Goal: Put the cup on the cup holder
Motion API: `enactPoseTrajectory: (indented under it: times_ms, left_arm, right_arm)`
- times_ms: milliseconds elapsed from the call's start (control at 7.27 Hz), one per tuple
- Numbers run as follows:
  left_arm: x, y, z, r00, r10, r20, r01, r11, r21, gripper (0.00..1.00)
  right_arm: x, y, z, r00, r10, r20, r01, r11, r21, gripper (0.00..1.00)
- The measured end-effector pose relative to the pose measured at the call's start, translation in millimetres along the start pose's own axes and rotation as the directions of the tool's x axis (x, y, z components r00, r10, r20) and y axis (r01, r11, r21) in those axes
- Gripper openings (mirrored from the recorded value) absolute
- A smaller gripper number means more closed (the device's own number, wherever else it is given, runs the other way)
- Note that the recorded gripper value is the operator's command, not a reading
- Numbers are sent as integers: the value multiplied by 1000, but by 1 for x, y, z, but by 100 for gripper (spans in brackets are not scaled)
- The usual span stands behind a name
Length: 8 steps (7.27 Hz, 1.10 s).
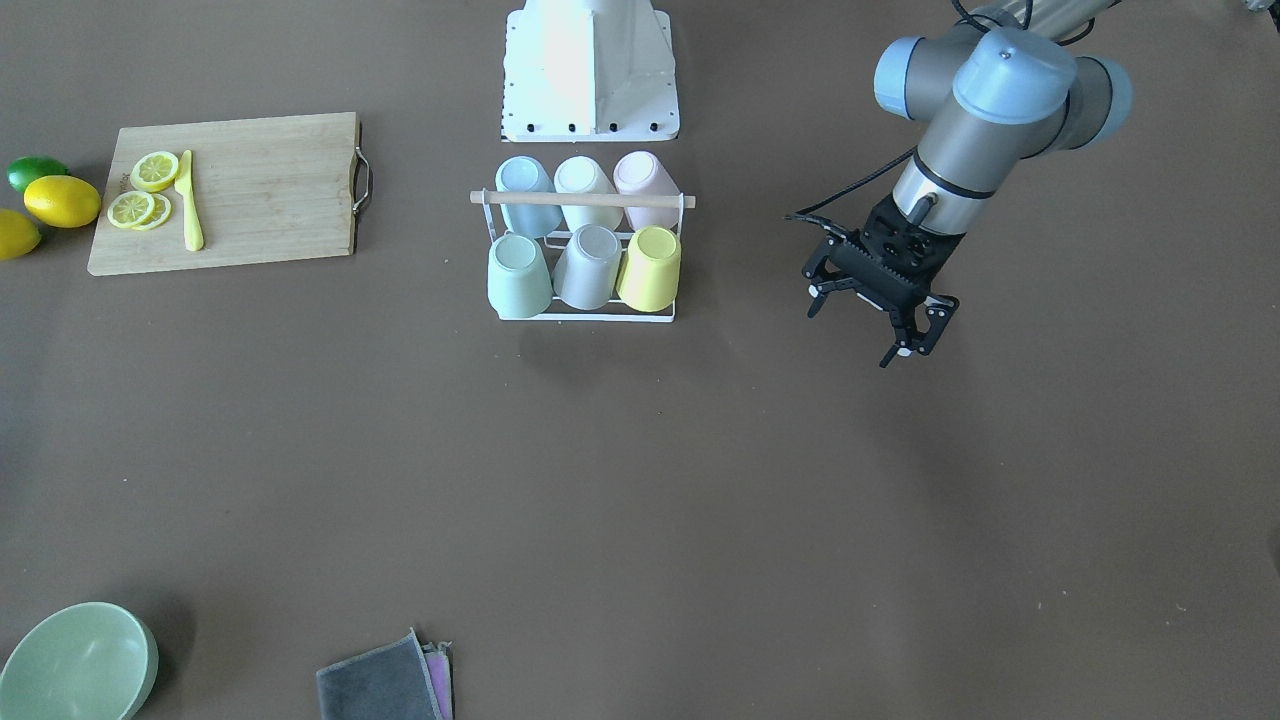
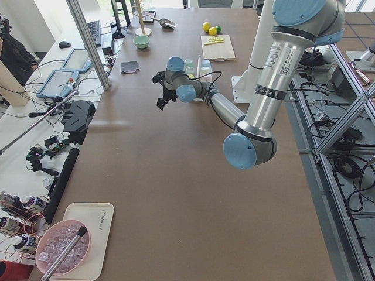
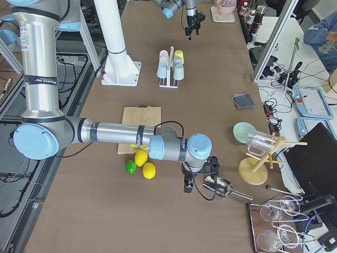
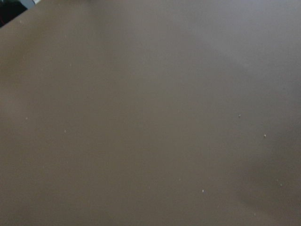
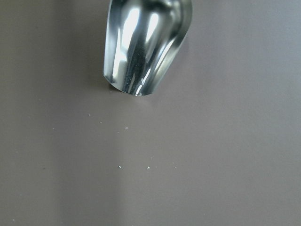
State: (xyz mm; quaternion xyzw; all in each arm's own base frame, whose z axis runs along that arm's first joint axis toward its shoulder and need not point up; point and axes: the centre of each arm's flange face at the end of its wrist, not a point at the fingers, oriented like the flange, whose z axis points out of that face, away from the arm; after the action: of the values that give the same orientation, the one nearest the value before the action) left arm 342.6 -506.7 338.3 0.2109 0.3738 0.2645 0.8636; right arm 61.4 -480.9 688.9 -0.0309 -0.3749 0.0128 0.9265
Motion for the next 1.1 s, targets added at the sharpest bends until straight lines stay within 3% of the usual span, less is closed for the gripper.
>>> enactPoseTrajectory:
  times_ms: [275,550,688,1101]
  left_arm:
    - [-60,41,2,988,-144,62,152,976,-156,98]
    - [-162,130,-4,931,-342,126,364,896,-253,98]
    - [-210,173,-14,891,-422,165,452,851,-265,98]
    - [-289,248,-38,825,-524,209,564,782,-265,98]
  right_arm:
    - [8,6,1,1000,16,-3,-16,1000,-2,100]
    - [9,8,1,1000,19,-5,-19,1000,-1,100]
    - [10,8,2,1000,20,-5,-20,1000,-2,100]
    - [10,8,1,1000,20,-6,-20,1000,1,100]
